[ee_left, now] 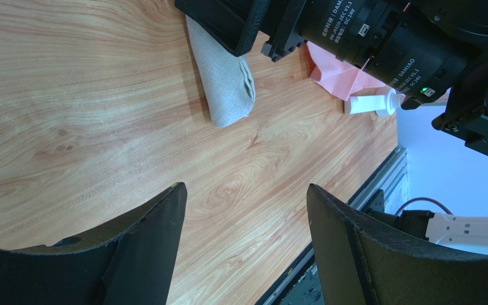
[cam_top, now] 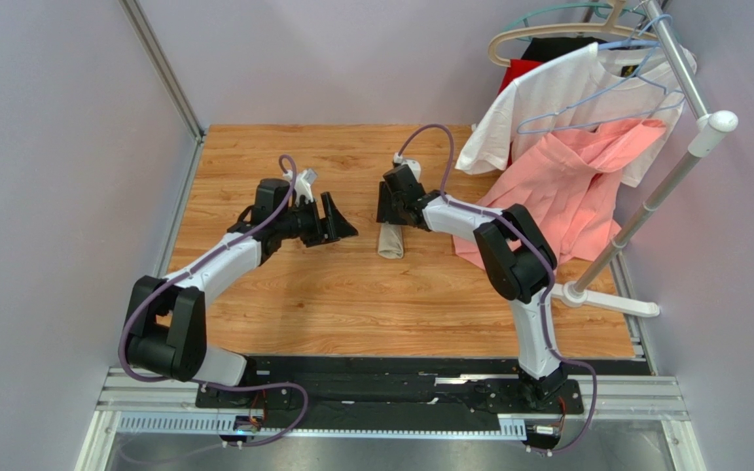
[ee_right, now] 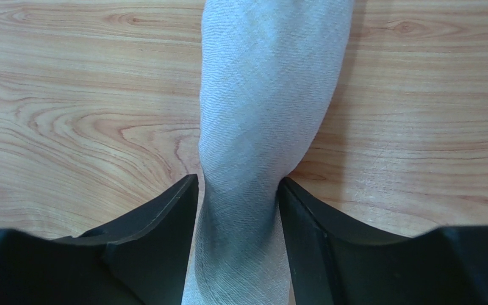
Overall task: Fold the napkin, place the utensils inside, and roll it up
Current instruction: Roll the napkin with the utensil
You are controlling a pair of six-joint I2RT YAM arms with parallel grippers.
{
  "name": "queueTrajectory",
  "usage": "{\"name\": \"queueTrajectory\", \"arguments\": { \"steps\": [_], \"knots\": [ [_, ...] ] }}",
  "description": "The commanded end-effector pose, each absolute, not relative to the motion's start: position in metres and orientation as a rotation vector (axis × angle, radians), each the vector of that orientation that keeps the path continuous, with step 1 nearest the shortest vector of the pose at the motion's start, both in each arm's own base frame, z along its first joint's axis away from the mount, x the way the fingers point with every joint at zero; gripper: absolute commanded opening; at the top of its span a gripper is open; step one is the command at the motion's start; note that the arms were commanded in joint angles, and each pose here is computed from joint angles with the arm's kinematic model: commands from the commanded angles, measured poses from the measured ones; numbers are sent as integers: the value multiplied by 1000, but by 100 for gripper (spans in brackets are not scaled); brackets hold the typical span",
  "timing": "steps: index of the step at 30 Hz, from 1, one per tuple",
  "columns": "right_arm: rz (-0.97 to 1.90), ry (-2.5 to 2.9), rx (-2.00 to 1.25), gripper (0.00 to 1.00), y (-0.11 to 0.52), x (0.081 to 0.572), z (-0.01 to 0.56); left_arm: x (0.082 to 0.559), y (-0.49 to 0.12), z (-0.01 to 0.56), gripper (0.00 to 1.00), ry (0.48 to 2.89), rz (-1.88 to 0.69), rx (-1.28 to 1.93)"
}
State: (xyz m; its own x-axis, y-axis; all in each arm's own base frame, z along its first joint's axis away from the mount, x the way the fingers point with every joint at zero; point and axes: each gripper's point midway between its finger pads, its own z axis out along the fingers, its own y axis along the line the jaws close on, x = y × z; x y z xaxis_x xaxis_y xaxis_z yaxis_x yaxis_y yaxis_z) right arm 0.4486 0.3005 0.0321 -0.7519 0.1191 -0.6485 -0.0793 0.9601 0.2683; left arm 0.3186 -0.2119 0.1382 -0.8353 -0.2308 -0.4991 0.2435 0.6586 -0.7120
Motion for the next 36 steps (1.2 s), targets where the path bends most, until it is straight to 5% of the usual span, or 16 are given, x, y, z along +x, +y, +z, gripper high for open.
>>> {"name": "queueTrajectory", "arguments": {
  "steps": [1,10,21,28,36],
  "knots": [
    [280,2452,43,62,286,441,17,318,-210,151,78,2277,-1105,30],
    [248,2349,5,100,287,441,63,317,-203,159,81,2246,-1058,39],
    [236,2230,-68,100,282,426,131,315,-182,179,81,2217,-982,9],
    [288,2097,-230,100,287,367,198,306,-151,206,81,2162,-892,-14],
    [362,2055,-178,100,210,312,224,273,-98,254,81,2058,-734,-38]
  ]
}}
